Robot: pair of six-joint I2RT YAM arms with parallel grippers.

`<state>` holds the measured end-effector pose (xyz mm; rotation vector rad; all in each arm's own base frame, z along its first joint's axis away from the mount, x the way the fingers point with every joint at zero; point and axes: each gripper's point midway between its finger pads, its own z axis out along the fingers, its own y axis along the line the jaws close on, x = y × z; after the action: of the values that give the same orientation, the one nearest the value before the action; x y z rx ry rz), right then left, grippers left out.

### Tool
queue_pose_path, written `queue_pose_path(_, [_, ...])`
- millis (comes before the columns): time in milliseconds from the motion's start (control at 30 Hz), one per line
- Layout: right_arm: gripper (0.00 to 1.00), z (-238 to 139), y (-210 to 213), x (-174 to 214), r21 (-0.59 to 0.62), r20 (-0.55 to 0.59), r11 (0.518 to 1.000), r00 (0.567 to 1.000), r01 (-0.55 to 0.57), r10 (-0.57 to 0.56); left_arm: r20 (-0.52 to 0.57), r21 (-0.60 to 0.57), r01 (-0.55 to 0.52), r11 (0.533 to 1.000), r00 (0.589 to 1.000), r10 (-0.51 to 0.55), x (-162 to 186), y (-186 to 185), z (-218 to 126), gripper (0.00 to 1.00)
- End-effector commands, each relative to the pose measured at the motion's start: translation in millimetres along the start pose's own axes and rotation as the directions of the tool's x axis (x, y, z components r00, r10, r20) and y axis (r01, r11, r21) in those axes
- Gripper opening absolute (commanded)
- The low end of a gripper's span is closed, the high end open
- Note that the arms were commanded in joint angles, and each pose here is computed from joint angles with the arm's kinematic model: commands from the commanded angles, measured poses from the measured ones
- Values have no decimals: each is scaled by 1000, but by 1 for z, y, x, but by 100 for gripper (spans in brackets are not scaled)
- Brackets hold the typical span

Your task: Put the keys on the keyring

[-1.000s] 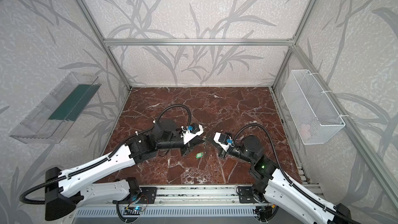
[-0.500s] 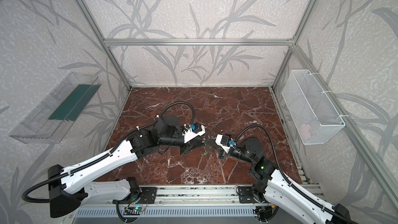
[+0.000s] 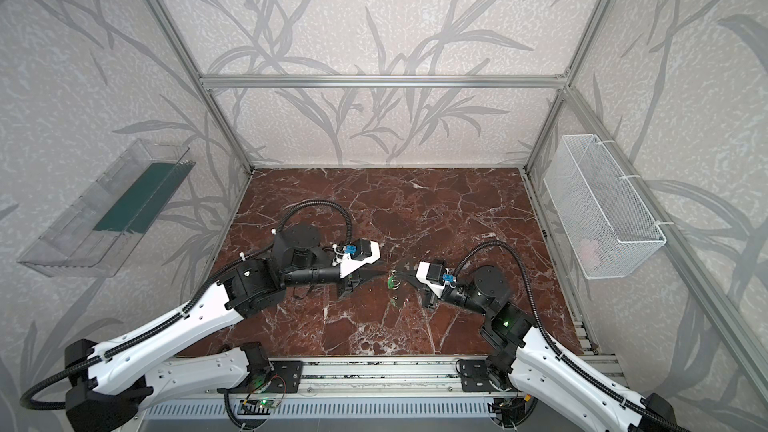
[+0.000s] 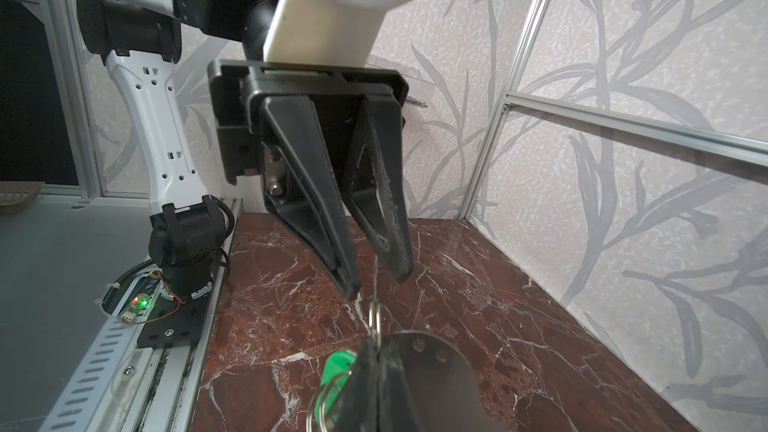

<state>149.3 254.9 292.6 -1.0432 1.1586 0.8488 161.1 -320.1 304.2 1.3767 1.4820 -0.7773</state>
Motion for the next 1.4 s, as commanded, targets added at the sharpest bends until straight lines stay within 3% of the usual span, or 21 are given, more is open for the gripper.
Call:
queue_pose_path(0, [0, -1, 0, -21, -10, 66, 1000, 998, 22, -21, 51, 23, -53, 998, 997, 52, -18, 0, -1, 26])
queue_pose_path(167, [0, 0, 1, -21, -19, 67, 1000, 998, 20, -18, 57, 30, -61, 998, 997, 60, -19, 0, 3, 22])
queue_pose_path(400, [0, 3, -1, -21, -16, 68, 1000, 998, 20, -19, 60, 60, -78, 995, 995, 75, -21, -3, 4, 1])
queue_pose_path(467, [2, 3, -6, -18, 12, 49, 1000, 999, 16, -17, 47, 65, -81, 995, 996, 78, -21, -4, 5, 0])
queue_pose_path(533, [14, 1, -14, -14, 61, 13, 997, 999, 39, -40, -1, 57, -79, 995, 997, 79, -17, 0, 6, 0])
queue_pose_path(633, [22, -7, -24, -11, 129, -57, 987, 994, 98, -91, -115, 50, -75, 996, 990, 81, -9, 6, 6, 0])
queue_pose_path(733, [23, -15, -26, -15, 149, -100, 978, 986, 147, -133, -230, 62, -86, 994, 968, 98, -2, 9, 7, 0])
queue_pose_path(967, [20, -18, -23, -25, 124, -109, 978, 982, 168, -155, -348, 87, -119, 989, 927, 142, -4, 8, 13, 0])
queue_pose_path(1367, [17, -10, -21, -17, 91, -130, 985, 982, 148, -136, -342, 106, -143, 984, 924, 171, -16, 2, 18, 0])
